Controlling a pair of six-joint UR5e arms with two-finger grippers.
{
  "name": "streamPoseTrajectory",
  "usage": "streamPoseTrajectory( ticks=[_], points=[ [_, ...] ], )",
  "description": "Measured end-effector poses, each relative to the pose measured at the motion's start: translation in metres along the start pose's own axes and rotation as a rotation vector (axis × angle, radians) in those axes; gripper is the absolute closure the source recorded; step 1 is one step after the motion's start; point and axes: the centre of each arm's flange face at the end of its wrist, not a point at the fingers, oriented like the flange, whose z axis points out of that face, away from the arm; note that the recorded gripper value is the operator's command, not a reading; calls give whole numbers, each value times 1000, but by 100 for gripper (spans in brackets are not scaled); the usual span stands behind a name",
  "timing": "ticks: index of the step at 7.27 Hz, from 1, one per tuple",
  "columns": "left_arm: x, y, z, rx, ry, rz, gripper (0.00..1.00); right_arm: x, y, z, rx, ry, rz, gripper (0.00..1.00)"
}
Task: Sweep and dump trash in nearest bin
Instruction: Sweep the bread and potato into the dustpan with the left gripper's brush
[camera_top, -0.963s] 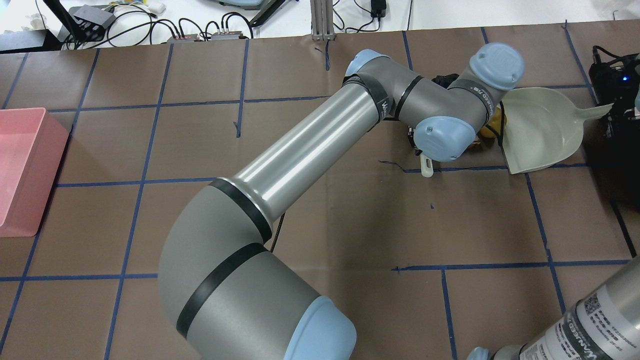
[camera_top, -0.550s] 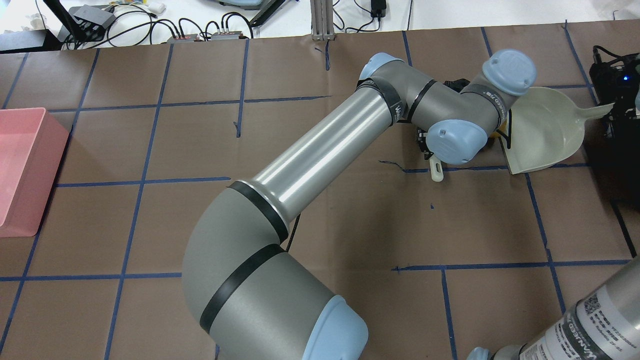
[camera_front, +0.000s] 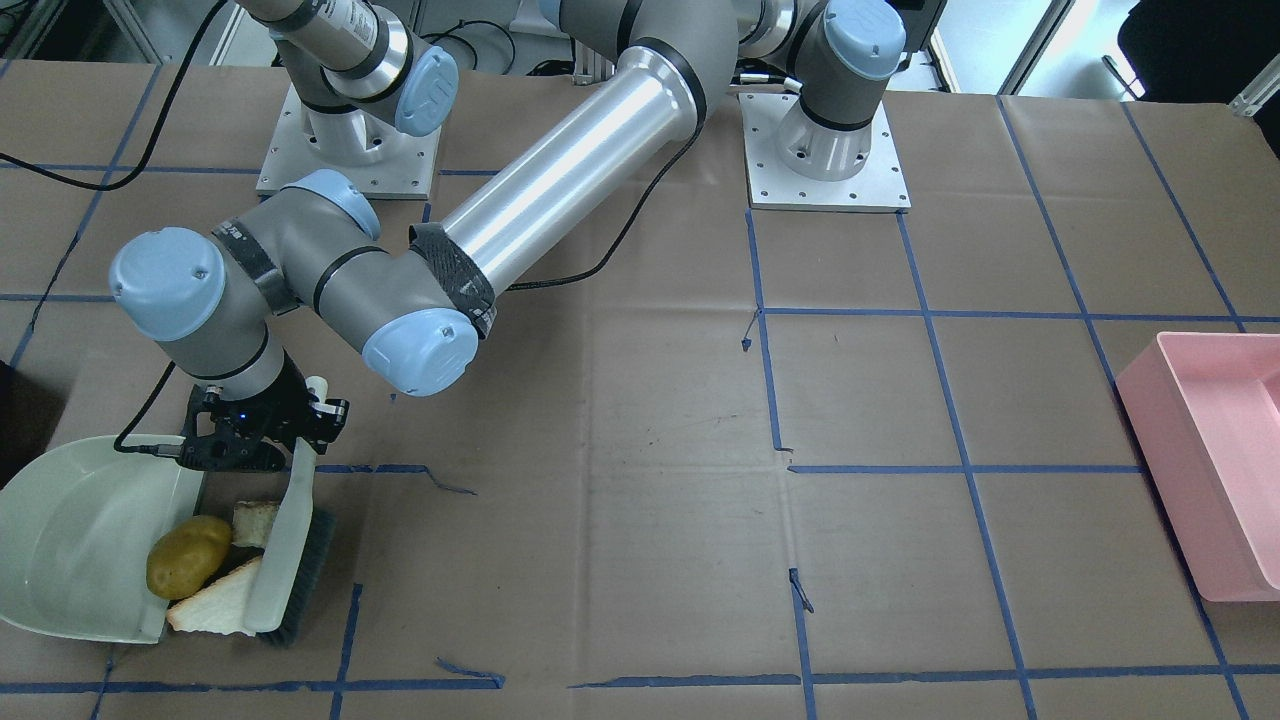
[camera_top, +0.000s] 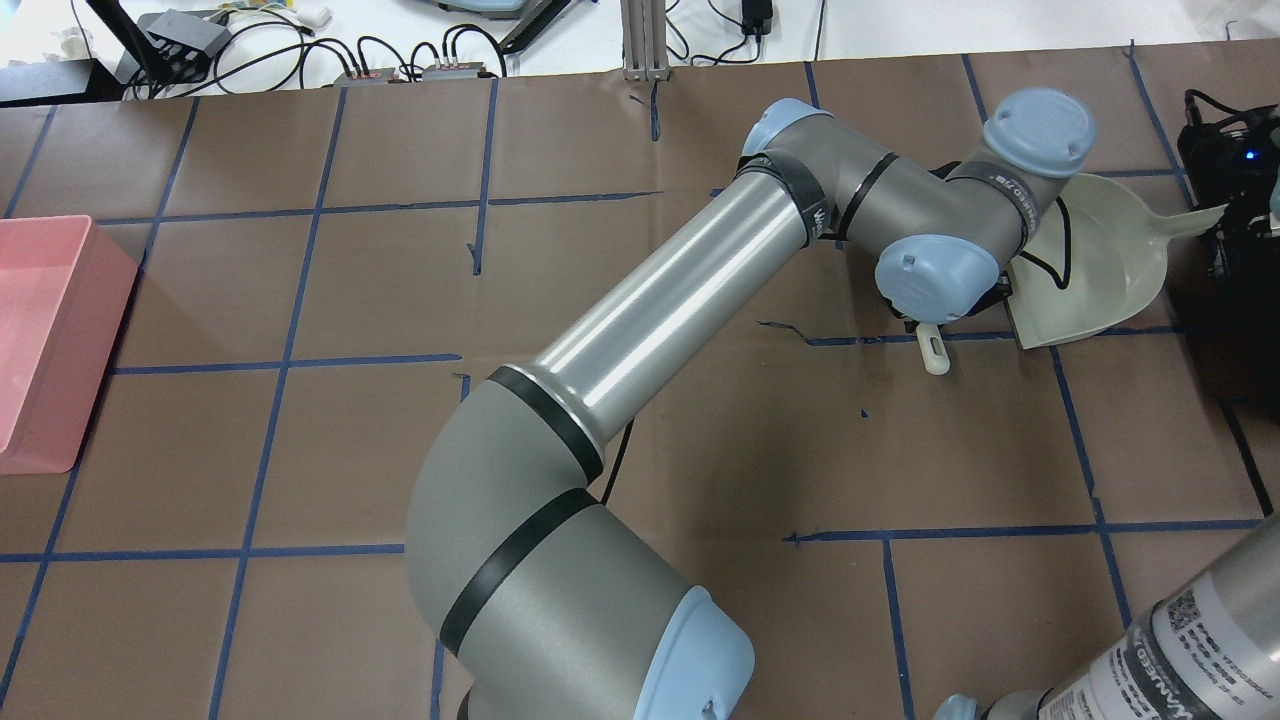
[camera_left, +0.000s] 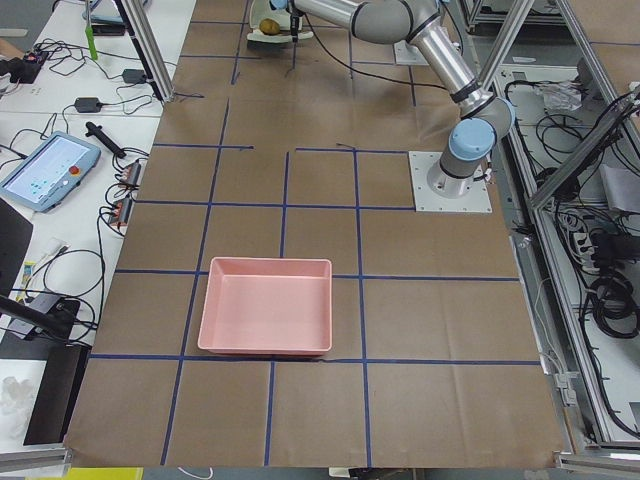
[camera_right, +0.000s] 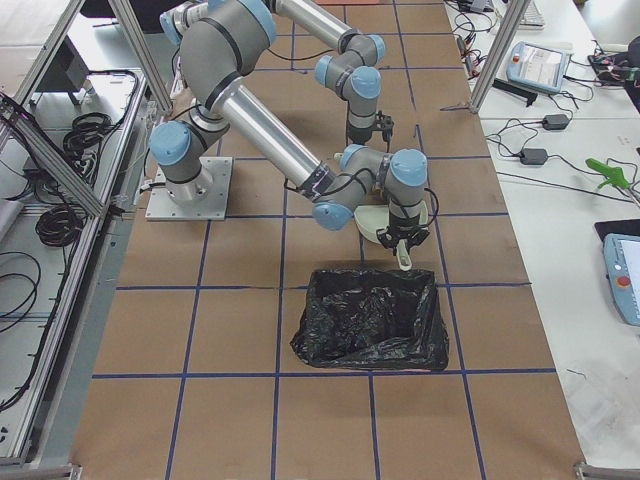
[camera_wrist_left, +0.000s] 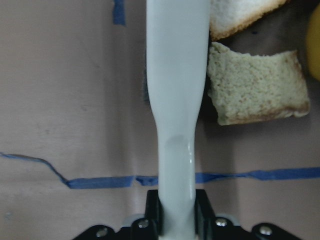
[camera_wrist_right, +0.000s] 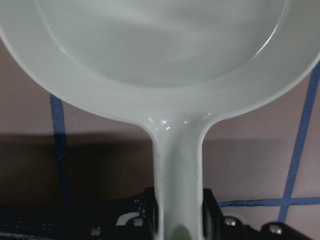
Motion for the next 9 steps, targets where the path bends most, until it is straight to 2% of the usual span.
streamPoseTrajectory(
  ticks=[2, 4, 6, 9],
  points=[
    [18, 5, -5, -58, 113, -28, 100, 0, -1, -1, 0, 1, 0, 100],
    [36, 12, -20, -151, 263, -35, 100, 1, -2, -1, 0, 0, -3, 100],
    [50, 18, -34, -226, 398, -96, 100, 2, -6, -1, 1, 1, -9, 100],
    [61, 23, -30, -271, 468, -130, 100, 3, -11, 0, 7, -5, -17, 100]
  ],
)
